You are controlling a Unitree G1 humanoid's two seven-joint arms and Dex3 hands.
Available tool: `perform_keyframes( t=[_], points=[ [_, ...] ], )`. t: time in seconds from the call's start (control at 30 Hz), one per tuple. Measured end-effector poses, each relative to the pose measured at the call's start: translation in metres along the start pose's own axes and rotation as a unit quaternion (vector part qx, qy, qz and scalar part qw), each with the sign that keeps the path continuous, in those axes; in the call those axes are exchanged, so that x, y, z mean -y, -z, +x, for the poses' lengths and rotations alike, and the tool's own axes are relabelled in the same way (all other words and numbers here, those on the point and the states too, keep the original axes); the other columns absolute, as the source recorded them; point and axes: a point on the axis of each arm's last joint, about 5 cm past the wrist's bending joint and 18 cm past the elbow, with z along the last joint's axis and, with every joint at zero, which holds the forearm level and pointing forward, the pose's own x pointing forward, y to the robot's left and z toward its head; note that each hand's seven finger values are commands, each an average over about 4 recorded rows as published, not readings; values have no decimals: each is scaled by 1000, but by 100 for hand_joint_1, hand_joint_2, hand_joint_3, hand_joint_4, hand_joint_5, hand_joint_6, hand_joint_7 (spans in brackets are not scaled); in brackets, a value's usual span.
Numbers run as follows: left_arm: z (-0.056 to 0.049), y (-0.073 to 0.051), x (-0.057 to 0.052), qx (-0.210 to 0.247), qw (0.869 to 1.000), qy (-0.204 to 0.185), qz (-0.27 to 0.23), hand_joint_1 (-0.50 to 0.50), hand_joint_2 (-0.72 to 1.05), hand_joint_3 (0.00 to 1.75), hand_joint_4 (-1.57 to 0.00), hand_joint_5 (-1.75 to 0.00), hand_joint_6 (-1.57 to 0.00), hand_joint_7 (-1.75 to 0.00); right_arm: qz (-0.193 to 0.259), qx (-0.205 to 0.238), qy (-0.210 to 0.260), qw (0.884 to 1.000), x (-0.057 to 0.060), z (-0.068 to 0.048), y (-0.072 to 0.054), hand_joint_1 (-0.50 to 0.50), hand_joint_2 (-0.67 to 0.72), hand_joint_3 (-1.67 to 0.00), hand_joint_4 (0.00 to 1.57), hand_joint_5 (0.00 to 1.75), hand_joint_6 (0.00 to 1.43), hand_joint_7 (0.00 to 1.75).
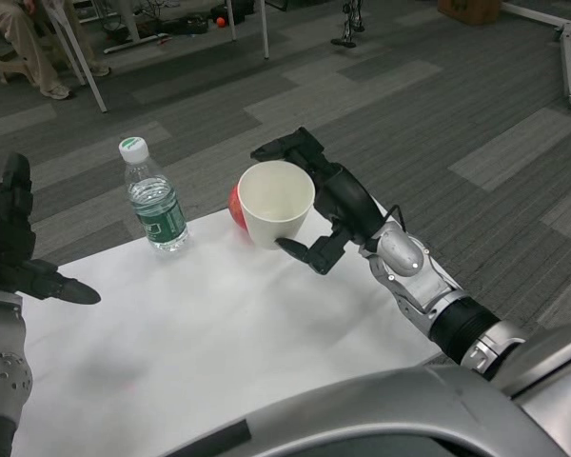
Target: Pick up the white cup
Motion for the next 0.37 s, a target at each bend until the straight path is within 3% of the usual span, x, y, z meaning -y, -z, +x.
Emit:
perform_keyframes(
  t=[0.37],
  points=[
    [0, 2, 3, -5, 1000, 9, -1, -37, -55, 9, 0, -21, 0, -42, 1, 1, -1, 1000, -1, 0, 0, -17, -35, -151, 75, 155, 80, 140]
  ],
)
